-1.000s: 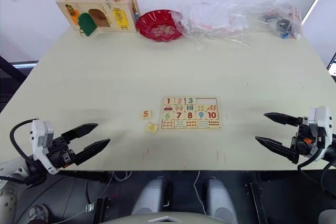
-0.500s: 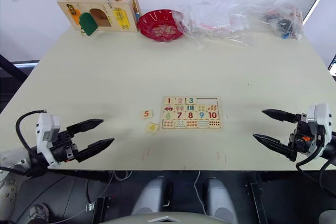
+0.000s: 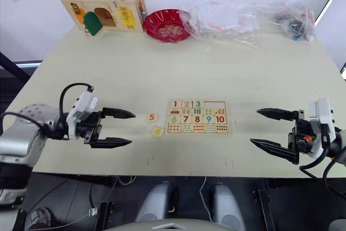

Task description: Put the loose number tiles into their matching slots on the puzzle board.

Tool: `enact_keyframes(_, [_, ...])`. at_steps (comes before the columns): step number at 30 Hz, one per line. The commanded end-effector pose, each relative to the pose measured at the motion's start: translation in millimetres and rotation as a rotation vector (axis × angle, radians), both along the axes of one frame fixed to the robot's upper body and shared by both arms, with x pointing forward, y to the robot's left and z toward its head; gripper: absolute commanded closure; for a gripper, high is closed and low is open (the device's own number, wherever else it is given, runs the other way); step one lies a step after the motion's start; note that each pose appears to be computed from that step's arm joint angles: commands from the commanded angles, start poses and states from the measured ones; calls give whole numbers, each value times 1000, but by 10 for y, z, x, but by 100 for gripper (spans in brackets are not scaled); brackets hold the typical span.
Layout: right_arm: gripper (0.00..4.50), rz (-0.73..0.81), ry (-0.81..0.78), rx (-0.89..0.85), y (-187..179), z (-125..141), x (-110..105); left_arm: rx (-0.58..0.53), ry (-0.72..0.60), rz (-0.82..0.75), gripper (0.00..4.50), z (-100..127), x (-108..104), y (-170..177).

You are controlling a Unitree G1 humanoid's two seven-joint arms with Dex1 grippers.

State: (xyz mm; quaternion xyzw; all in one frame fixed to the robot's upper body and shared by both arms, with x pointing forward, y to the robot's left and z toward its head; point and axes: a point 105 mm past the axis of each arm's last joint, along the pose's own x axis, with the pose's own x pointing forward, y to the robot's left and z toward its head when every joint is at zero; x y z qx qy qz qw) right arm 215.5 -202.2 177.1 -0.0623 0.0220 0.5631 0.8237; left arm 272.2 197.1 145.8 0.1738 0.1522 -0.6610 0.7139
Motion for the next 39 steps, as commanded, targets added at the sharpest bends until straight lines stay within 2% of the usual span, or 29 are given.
enact_keyframes(1, [0,15,-47,-17,22,81,-29,54,-1,-109,1,-74,37,-88])
enact_keyframes(2, [0,11,-53,-18,23,84,-28,61,-4,-123,54,-94,62,-111])
enact_keyframes(3, [0,6,-58,-18,22,89,-29,73,-20,-144,80,-120,84,-137])
enact_keyframes(4, [0,0,-60,-17,14,88,-40,80,-26,-161,137,-150,103,-176])
enact_keyframes(13, [0,-27,-67,-14,14,68,-87,185,-89,-235,137,-299,201,-278])
enact_keyframes(23, [0,-37,-65,-12,24,33,-120,279,-115,-264,137,-352,284,-324])
enact_keyframes(39, [0,-12,-59,-17,40,23,-197,335,-139,-285,137,-428,336,-378])
